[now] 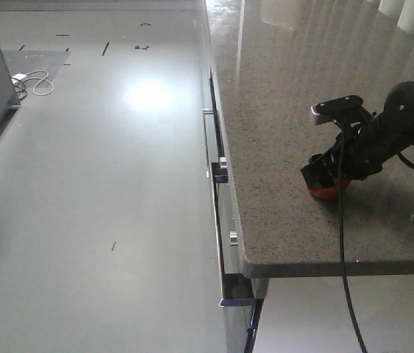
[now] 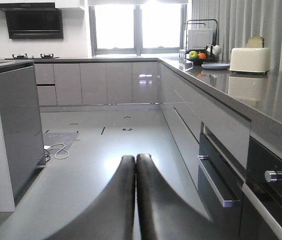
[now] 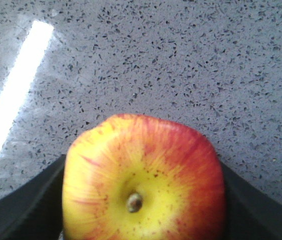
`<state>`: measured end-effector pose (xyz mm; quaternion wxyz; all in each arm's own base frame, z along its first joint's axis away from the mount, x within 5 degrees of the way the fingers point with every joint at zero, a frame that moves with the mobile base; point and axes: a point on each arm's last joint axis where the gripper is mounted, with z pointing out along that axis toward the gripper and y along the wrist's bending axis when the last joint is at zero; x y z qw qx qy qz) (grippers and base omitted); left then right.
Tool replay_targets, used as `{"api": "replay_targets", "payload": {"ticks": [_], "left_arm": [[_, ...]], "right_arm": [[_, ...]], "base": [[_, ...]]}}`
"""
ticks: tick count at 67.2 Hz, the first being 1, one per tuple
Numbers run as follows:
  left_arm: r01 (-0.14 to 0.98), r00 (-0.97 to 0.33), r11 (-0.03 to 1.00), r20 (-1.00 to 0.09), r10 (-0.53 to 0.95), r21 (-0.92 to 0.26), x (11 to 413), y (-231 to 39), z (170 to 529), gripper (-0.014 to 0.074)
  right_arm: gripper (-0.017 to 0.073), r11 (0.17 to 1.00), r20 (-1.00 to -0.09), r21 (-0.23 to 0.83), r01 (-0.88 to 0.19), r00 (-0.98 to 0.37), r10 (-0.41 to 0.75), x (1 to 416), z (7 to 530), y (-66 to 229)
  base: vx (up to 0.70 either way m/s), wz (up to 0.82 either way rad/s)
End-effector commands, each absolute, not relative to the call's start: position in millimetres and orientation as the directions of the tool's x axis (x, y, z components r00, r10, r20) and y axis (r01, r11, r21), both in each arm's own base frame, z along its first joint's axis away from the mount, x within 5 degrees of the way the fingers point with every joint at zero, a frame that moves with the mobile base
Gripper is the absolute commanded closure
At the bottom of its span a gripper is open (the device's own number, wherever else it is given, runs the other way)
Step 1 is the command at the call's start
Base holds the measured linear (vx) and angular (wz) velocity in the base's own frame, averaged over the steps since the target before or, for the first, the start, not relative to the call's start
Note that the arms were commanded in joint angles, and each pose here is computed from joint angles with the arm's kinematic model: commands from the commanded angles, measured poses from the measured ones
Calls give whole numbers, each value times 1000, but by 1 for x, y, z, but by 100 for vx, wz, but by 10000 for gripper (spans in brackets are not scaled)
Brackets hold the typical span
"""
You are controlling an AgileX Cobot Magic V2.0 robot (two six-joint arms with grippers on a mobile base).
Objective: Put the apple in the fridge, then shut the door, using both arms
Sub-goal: 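Lower the right gripper over the red-yellow apple and close on it, then lift the apple off the counter with the right gripper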
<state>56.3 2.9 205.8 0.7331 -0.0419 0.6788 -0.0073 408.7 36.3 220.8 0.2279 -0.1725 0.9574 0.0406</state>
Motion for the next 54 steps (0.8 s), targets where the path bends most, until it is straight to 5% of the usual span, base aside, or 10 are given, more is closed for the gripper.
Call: {"api": "replay_targets", "payload": {"ticks": [1,25,54], "left_arm": [[-40,175,997,-982,-64,-72,53,3,218,600],[-40,175,997,-982,-64,-72,53,3,218,600],[-40,175,997,-982,-64,-72,53,3,218,600]], "right_arm": [[253,940,-541,-20,-340,-787,-296,407,256,37],[454,929,-585,120,-349,-781,-218,372,311,46],[472,832,-666,308,-462,-729,-158,277,335,62]], "base": [[0,0],[0,0],[0,0]]}}
